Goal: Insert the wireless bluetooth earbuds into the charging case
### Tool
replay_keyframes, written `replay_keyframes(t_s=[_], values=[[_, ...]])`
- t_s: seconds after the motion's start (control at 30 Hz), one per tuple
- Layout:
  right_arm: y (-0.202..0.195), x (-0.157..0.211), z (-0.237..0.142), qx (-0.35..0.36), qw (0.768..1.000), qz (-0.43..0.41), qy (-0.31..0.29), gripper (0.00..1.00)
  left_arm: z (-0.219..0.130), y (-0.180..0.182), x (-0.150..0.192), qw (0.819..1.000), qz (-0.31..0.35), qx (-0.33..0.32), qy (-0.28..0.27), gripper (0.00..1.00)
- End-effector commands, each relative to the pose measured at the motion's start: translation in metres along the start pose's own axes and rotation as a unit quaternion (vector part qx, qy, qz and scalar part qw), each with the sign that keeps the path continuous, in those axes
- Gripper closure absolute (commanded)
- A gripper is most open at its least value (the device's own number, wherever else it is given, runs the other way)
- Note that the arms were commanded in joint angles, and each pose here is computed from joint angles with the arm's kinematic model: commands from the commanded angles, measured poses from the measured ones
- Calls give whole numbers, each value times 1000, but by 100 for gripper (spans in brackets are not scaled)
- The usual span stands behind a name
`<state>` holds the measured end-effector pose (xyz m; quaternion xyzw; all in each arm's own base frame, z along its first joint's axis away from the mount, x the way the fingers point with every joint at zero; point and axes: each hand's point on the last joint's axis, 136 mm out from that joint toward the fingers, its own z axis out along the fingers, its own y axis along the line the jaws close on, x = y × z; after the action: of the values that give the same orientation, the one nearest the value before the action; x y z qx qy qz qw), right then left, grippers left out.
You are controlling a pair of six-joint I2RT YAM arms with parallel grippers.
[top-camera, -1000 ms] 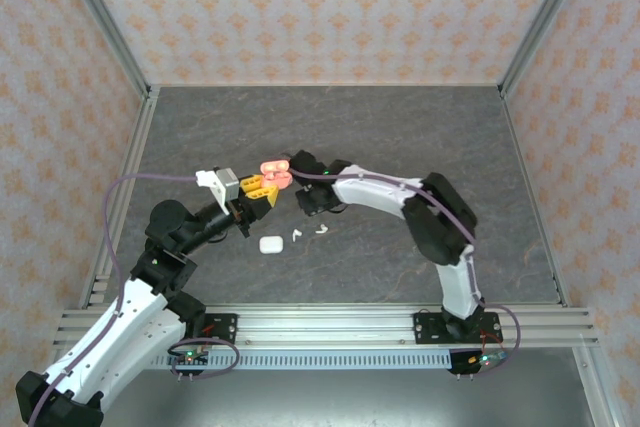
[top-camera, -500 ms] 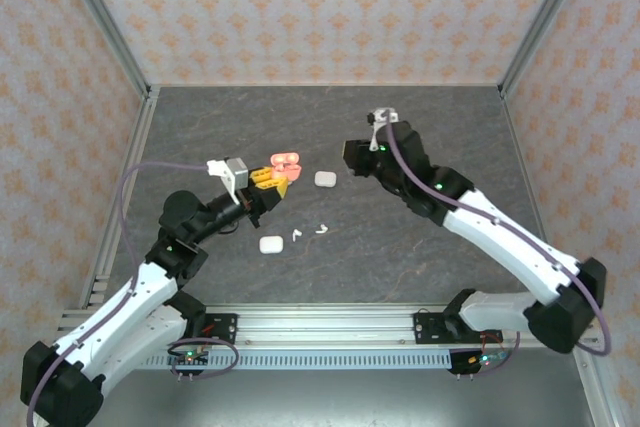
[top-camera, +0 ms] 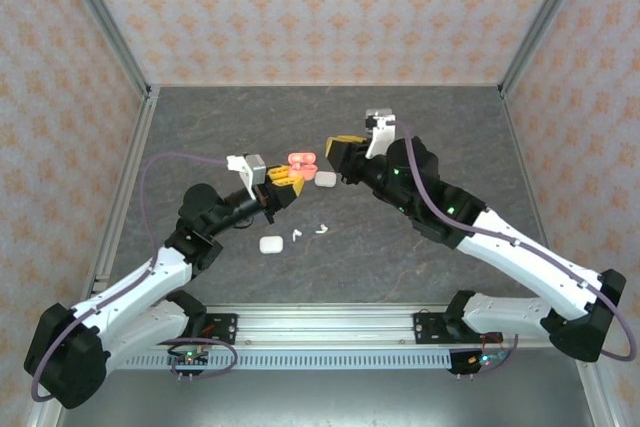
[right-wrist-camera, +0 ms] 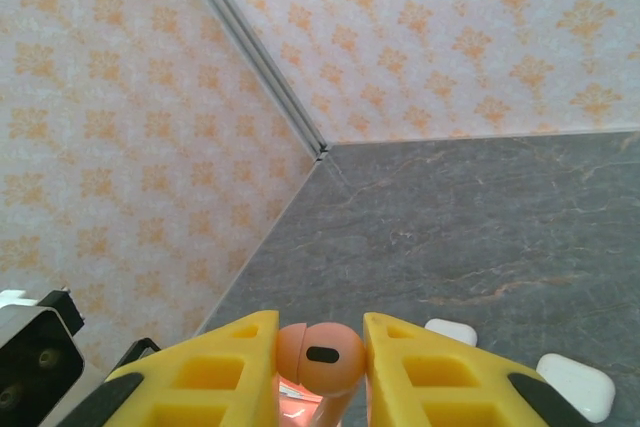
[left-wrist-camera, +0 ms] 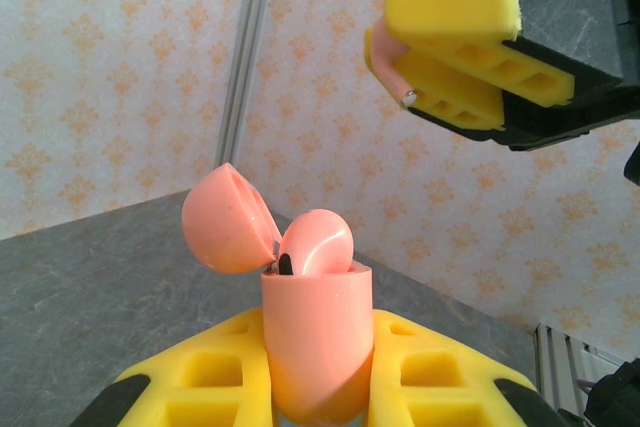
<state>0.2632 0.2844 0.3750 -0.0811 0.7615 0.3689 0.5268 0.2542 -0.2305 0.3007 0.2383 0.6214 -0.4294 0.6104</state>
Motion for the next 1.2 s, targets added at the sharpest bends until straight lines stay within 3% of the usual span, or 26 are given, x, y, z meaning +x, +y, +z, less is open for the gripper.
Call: replay_keyframes(t_s=[0.0, 0.53, 1.17], values=[[13, -9, 9, -13, 1000, 3, -15, 75, 4, -13, -32, 998, 29, 21, -47, 100], [8, 26, 29, 5, 998, 1, 56, 76, 5, -13, -33, 998, 34, 16, -45, 100], [6, 42, 27, 6, 996, -11, 87, 76, 4, -11, -34, 998, 36, 8, -45, 100]])
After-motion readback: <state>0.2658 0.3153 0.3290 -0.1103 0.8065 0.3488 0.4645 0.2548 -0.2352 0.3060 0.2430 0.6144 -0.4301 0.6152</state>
